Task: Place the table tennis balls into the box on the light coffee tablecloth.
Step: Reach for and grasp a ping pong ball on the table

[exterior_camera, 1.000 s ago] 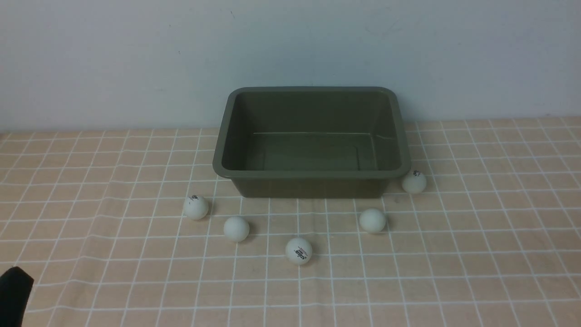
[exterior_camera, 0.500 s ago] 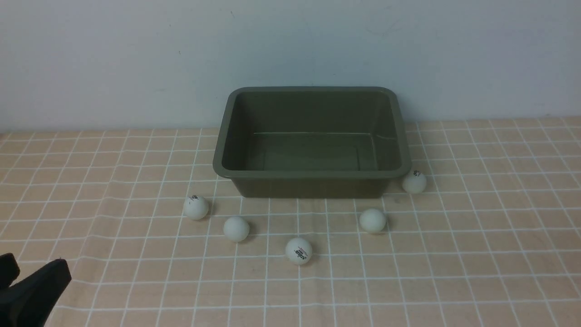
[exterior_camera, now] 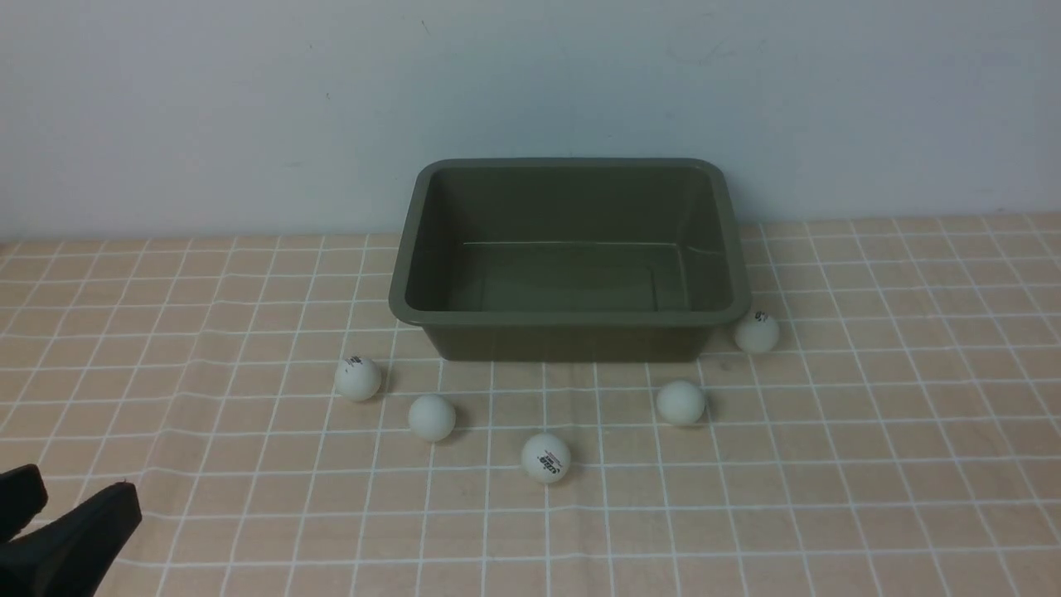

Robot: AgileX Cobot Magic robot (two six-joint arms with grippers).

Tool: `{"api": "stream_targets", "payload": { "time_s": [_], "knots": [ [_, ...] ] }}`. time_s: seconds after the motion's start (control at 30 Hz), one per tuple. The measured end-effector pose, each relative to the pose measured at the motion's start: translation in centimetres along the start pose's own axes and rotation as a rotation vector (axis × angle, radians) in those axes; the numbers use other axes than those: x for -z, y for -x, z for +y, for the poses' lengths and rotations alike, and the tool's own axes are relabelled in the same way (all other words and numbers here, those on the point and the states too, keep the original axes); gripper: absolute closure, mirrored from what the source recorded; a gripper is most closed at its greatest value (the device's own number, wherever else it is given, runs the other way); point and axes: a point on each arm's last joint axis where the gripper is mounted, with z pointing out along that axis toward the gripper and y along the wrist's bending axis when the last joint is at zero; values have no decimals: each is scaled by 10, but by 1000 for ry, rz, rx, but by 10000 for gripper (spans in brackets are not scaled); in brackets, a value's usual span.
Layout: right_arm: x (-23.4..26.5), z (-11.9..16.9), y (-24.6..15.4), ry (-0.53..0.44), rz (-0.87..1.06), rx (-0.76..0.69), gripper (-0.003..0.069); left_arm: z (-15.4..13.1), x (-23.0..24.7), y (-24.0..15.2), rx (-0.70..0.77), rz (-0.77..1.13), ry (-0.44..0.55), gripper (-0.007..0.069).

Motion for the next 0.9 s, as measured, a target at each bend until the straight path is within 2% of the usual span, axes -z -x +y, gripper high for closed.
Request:
{"api": "stream_targets", "payload": {
  "time_s": [0.17, 0.4, 0.73, 0.9],
  "knots": [
    [-4, 4, 5, 50, 82, -12, 313, 0, 0, 0, -11, 1, 0, 239],
    [-27, 7, 25, 147, 309, 107, 313, 0, 0, 0, -11, 0, -1, 239],
    [-105, -2, 49, 228, 608, 24, 313, -1, 0, -1, -17, 6, -9, 239],
    [-143, -9, 57, 237, 685, 10, 313, -1, 0, 0, -11, 3, -16, 239]
  ]
}}
